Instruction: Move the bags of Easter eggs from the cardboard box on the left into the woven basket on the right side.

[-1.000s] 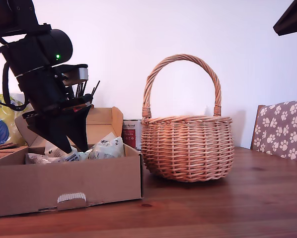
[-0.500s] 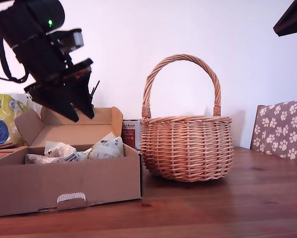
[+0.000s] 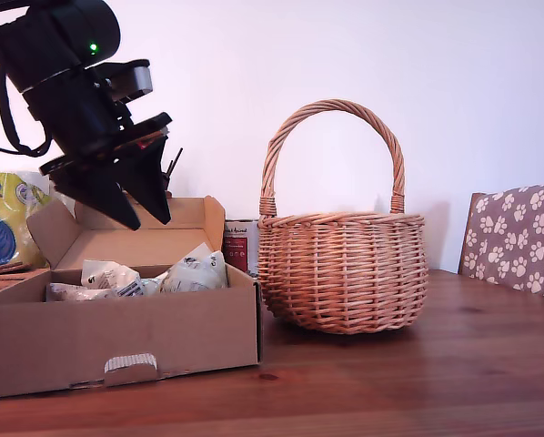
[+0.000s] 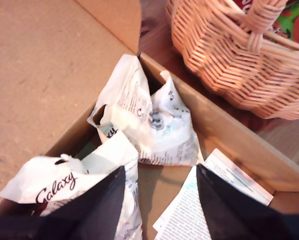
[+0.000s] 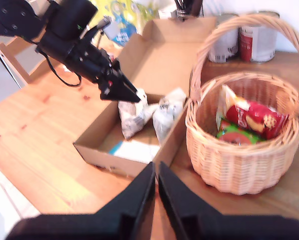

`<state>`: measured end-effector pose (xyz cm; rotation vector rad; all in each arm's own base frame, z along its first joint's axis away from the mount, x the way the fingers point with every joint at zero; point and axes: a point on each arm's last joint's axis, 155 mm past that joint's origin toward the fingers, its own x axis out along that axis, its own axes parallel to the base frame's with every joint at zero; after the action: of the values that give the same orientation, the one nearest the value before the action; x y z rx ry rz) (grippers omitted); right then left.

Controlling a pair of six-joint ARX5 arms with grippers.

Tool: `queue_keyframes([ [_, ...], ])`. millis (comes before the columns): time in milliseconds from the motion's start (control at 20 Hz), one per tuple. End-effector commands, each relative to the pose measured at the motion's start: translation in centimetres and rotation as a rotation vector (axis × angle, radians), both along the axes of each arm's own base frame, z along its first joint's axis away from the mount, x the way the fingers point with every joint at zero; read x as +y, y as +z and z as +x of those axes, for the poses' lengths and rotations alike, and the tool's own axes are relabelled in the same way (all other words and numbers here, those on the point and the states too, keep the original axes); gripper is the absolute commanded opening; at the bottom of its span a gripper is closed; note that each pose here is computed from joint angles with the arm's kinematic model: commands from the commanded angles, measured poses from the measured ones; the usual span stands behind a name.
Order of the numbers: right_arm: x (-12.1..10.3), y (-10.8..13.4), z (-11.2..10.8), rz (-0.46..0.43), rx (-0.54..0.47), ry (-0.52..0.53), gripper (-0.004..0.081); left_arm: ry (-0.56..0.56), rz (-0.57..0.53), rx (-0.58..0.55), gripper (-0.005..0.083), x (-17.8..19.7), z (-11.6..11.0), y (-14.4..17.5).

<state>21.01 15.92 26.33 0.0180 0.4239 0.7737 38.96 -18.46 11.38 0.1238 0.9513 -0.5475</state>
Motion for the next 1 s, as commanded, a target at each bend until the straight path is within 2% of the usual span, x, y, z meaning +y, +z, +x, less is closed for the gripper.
queue_keyframes([
  [0, 0.2, -1.4, 0.2, -0.016, 0.043, 0.004, -0.0012, 0.056, 0.058, 0.039, 0.0806, 1.2, -0.3, -1.6],
  [50, 0.2, -1.7, 0.3, -0.021, 0.055, 0.004, -0.0012, 0.095, 0.122, 0.047, 0.0776, 2.4, -0.5, -2.1],
  [200, 0.4, -2.2, 0.7, -0.029, 0.074, 0.004, -0.0012, 0.133, 0.218, 0.043, 0.0783, 3.8, -0.7, -2.6],
  [400, 0.5, -2.9, 1.1, -0.037, 0.1, 0.006, -0.0012, 0.136, 0.208, 0.022, 0.0783, 3.4, 0.4, -3.2],
  [950, 0.7, -3.0, 1.3, -0.068, 0.068, 0.029, -0.0012, 0.129, 0.259, 0.146, 0.0783, 3.1, 0.4, -10.1],
])
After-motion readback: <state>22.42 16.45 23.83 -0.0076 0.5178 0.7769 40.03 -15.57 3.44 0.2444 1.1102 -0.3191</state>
